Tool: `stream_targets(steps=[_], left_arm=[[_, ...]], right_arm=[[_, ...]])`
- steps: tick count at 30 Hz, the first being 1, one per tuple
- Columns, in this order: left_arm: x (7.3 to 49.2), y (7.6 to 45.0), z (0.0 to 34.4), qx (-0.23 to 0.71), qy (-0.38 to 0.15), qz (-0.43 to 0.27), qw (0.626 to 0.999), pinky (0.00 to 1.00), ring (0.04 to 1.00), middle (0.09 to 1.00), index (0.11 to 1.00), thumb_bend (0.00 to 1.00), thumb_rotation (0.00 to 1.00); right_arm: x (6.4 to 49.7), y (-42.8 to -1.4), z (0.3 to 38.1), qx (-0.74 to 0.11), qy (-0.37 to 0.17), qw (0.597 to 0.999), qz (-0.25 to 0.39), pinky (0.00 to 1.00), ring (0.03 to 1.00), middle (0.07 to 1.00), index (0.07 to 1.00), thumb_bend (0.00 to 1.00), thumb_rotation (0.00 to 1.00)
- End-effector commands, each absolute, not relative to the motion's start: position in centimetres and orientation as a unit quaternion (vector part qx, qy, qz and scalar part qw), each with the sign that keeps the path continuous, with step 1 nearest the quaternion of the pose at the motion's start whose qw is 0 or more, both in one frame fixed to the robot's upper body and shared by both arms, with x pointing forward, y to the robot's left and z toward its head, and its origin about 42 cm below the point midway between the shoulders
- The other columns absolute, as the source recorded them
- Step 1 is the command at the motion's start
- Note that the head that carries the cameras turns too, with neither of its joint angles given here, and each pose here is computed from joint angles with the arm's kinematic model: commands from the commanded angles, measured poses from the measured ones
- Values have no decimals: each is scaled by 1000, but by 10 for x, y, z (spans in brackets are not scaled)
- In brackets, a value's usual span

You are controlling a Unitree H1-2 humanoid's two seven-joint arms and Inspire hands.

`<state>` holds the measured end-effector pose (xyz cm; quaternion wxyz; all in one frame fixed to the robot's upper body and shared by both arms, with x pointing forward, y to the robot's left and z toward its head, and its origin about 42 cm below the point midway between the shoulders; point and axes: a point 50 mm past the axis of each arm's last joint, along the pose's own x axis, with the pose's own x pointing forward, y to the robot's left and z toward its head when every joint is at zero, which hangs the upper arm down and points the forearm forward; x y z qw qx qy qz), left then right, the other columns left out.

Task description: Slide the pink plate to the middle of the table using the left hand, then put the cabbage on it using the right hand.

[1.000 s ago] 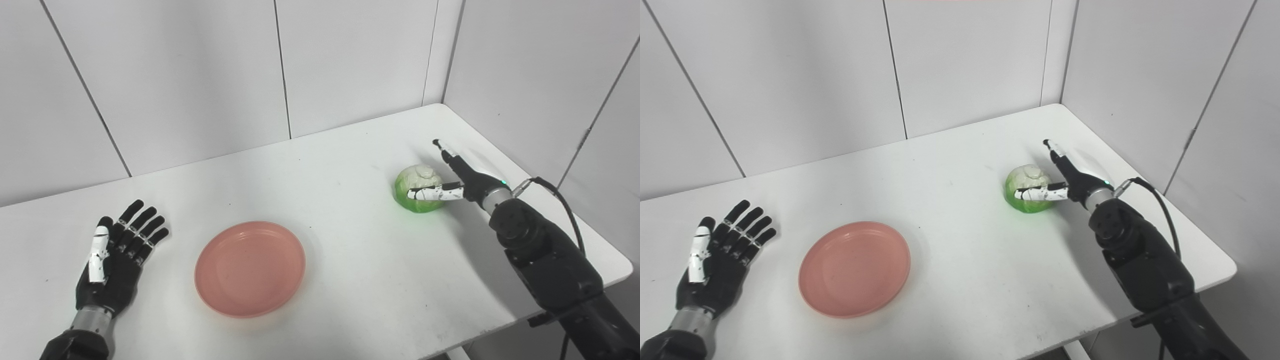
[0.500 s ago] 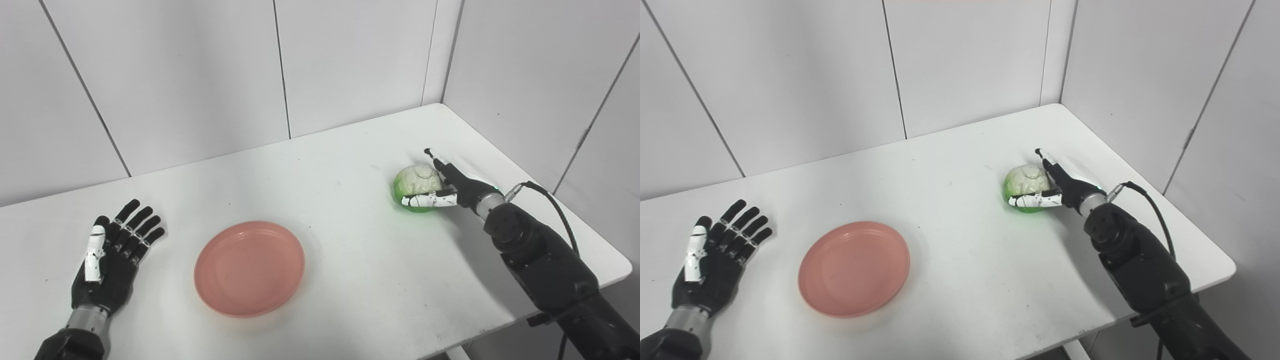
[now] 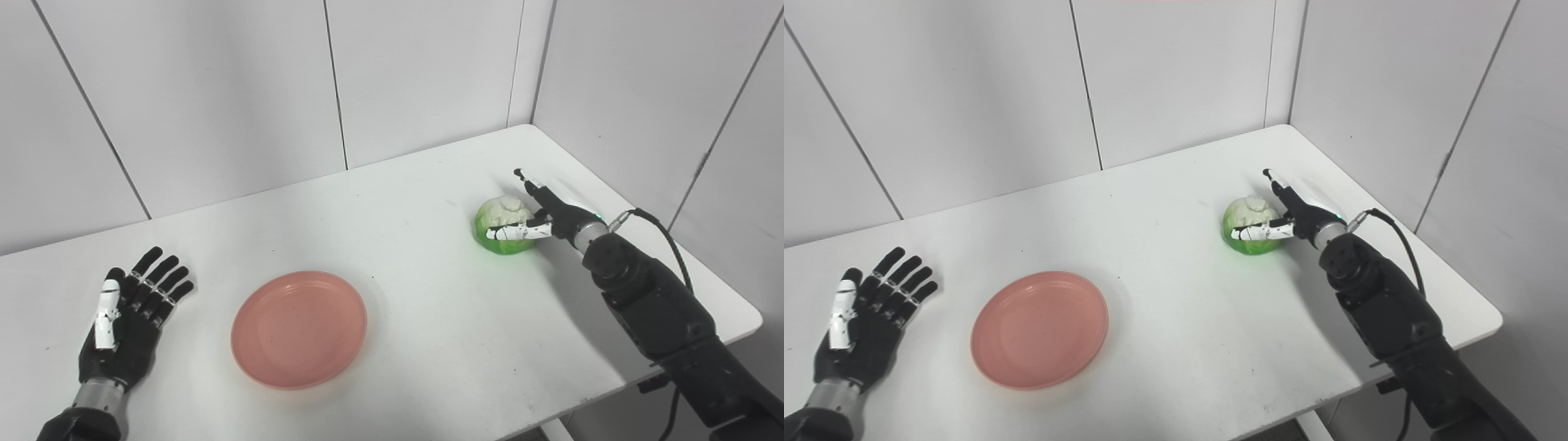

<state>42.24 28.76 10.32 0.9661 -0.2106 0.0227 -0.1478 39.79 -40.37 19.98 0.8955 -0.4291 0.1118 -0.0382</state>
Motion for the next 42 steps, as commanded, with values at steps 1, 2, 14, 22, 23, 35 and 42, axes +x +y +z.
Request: stream_targets(steps=[1, 2, 14, 22, 23, 35, 42], left_arm=[[396, 293, 64, -216, 88, -131, 964, 779, 797, 799, 798, 523, 869], [396, 293, 64, -216, 88, -131, 964, 775, 795, 798, 797, 523, 869], [395, 292, 66, -218, 89, -126, 964, 783, 798, 800, 798, 526, 855], [395, 292, 68, -216, 85, -134, 963, 775, 794, 798, 796, 526, 874], [395, 292, 68, -216, 85, -134, 963, 776, 794, 797, 796, 525, 875], [394, 289, 71, -218, 83, -130, 964, 766, 785, 789, 787, 529, 864], [393, 286, 76, -219, 79, -134, 963, 766, 787, 792, 788, 532, 867]], right_arm=[[407, -397, 205, -418, 94, 903, -23, 918, 975, 994, 1000, 1000, 477], [408, -397, 205, -418, 94, 903, -23, 914, 972, 991, 1000, 1000, 475], [426, -392, 197, -441, 121, 889, 8, 867, 924, 952, 961, 1000, 433], [432, -383, 191, -430, 117, 895, 27, 814, 850, 877, 899, 1000, 329], [432, -382, 190, -427, 117, 896, 28, 815, 845, 870, 891, 1000, 306], [433, -374, 182, -464, 141, 874, 8, 599, 578, 608, 552, 658, 94], [431, -376, 180, -452, 137, 882, -5, 431, 453, 467, 517, 527, 1]])
